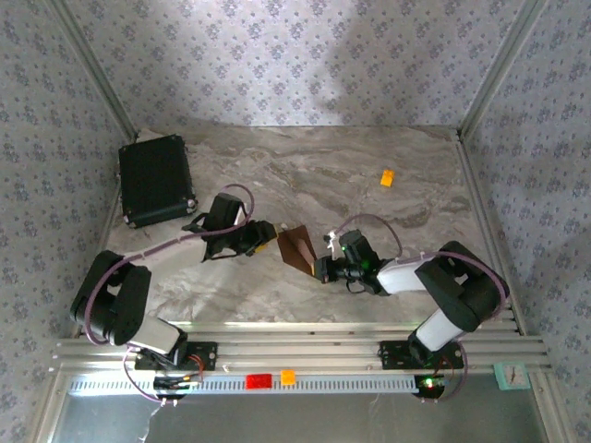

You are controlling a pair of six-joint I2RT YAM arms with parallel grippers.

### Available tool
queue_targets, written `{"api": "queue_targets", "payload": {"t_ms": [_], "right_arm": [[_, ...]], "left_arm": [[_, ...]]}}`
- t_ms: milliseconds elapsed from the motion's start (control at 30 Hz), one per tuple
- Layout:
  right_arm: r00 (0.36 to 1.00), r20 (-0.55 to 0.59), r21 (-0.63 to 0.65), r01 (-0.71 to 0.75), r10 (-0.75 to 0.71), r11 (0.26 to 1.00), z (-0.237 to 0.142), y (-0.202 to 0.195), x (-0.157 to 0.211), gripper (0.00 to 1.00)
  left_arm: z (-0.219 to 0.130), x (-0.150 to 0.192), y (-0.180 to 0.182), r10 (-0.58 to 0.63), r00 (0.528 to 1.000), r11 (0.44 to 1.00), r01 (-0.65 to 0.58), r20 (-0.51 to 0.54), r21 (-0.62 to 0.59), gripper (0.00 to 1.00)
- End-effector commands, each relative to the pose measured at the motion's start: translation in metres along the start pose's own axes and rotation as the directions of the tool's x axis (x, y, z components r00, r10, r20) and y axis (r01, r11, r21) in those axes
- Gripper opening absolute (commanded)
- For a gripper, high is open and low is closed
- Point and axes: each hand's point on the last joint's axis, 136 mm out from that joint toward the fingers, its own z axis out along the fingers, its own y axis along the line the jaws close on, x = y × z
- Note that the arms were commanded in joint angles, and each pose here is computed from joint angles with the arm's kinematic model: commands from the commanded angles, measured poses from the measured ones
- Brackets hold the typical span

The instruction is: Fold a paper plane with a square sheet of paper (pick it up from the middle)

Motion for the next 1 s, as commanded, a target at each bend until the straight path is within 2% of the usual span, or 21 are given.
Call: {"api": "queue_targets", "payload": {"t_ms": [0,300,667,967], "right_arm": [[0.992,-0.081,-0.047,-0.105,0.101,0.993,0.005,0.004,0.012,0.05],[0.96,-0.09,-0.087,-0.271,0.264,0.959,0.01,0.002,0.019,0.04],[0.934,-0.084,-0.101,-0.355,0.347,0.93,0.008,-0.002,0.025,0.02],[0.914,-0.12,-0.088,-0.399,0.388,0.913,0.008,-0.002,0.028,0.0]], "left_arm": [[0.005,0.003,-0.009,0.025,0.999,0.999,-0.024,-0.031,0.041,0.39],[0.021,0.014,-0.027,0.065,0.994,0.994,-0.056,-0.093,0.092,0.21],[0.053,0.015,-0.056,0.11,0.983,0.984,-0.088,-0.144,0.153,0.16],[0.076,0.015,-0.054,0.095,0.981,0.985,-0.068,-0.169,0.157,0.12]]}}
